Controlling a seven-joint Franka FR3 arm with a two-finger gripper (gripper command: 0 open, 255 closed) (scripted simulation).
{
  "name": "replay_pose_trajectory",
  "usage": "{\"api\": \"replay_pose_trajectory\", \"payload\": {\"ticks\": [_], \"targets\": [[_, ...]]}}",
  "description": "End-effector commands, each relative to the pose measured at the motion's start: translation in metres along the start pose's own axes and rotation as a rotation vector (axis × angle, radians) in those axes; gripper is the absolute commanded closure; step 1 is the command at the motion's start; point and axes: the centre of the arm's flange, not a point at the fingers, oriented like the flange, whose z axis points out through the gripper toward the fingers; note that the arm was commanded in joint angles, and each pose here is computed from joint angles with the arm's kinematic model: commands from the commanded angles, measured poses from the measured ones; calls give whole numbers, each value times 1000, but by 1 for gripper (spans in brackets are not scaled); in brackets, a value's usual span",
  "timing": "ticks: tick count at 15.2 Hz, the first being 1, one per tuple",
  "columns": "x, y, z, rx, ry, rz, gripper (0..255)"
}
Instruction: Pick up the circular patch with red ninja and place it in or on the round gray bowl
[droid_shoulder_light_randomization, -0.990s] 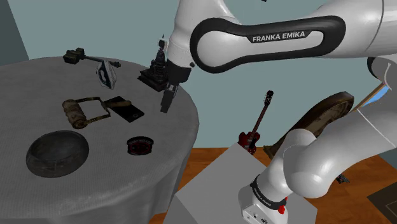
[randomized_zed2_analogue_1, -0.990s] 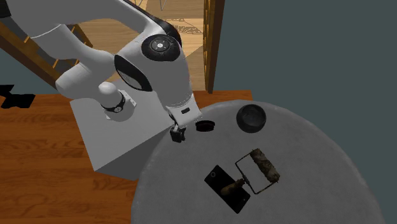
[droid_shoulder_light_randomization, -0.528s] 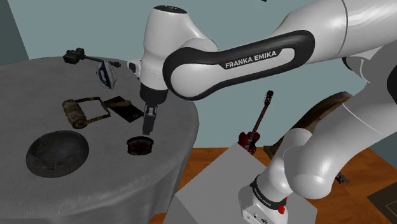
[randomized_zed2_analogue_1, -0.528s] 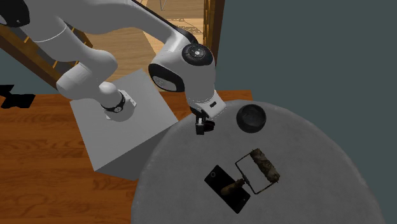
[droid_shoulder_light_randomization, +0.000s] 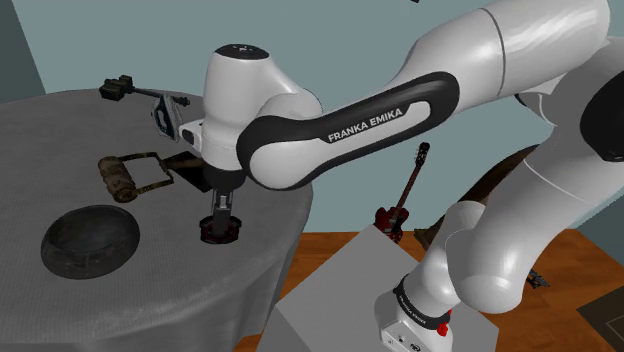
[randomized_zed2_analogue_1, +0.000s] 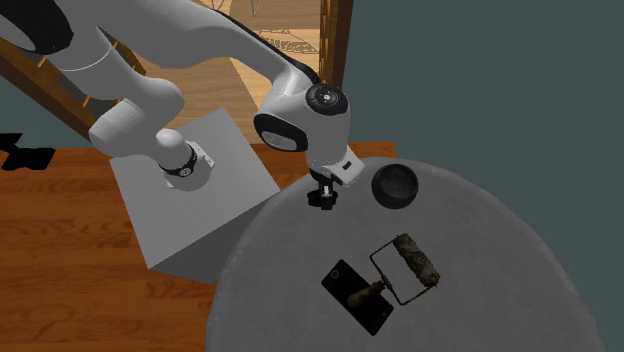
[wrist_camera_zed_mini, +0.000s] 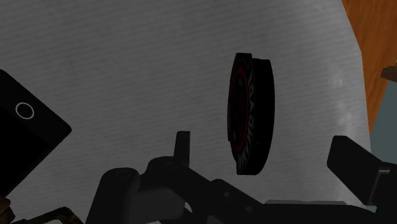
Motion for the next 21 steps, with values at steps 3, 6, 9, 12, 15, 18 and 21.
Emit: {"api": "replay_pose_trajectory", "payload": {"ticks": [3,6,9,12,15,18,21], "targets": [[1,0,19,0,0,-1,0],[1,0,19,0,0,-1,0],[1,0,19,0,0,-1,0],[1,0,19,0,0,-1,255],[1,0,19,0,0,-1,255],[1,0,19,0,0,-1,255],[1,0,14,0,0,-1,255]]}}
